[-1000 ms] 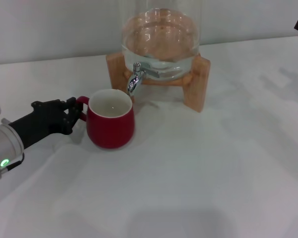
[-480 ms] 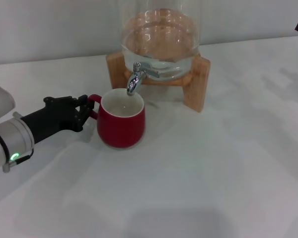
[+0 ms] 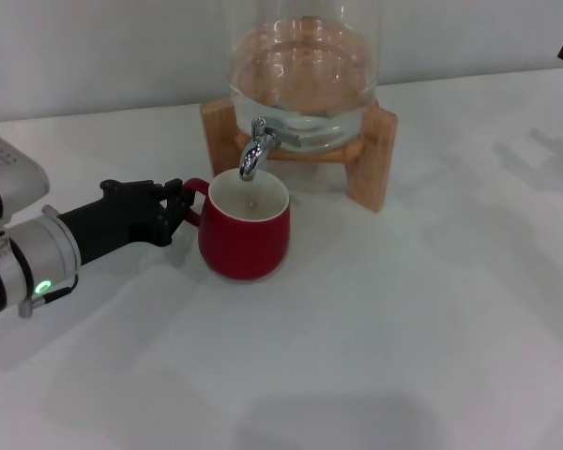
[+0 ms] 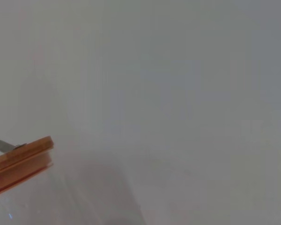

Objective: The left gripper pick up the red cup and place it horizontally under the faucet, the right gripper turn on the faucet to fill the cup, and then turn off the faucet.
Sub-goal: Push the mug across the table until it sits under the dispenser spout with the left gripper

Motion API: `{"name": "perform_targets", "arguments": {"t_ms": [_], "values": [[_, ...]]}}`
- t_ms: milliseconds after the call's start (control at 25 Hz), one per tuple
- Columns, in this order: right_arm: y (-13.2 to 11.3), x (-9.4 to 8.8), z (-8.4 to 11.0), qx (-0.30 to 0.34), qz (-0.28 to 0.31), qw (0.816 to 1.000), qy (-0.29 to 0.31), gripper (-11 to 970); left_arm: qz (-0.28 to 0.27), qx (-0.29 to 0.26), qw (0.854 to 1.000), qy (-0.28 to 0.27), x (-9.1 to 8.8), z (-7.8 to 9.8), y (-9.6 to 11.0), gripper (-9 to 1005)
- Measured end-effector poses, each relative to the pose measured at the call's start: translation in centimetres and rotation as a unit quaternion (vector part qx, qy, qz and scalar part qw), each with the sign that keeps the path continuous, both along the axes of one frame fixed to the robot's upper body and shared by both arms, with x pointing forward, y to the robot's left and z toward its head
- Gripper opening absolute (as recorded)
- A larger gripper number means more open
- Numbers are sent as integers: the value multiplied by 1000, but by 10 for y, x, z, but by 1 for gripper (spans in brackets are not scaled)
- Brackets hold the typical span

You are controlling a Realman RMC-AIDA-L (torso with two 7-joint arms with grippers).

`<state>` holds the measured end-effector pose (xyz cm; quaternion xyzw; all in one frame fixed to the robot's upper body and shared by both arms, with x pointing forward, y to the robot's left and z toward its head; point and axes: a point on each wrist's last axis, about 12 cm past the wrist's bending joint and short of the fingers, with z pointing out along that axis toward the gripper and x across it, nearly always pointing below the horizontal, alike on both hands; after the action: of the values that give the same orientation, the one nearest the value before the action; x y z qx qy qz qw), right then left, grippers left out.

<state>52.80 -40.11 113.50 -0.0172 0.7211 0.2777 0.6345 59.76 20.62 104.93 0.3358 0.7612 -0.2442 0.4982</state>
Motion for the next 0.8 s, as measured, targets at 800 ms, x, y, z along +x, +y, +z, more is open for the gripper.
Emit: {"name": "perform_targets", "arguments": {"t_ms": [800], "values": [[0, 0, 0, 0, 1, 1000, 0, 780, 2, 13, 1000, -4, 9, 5, -5, 155]]}}
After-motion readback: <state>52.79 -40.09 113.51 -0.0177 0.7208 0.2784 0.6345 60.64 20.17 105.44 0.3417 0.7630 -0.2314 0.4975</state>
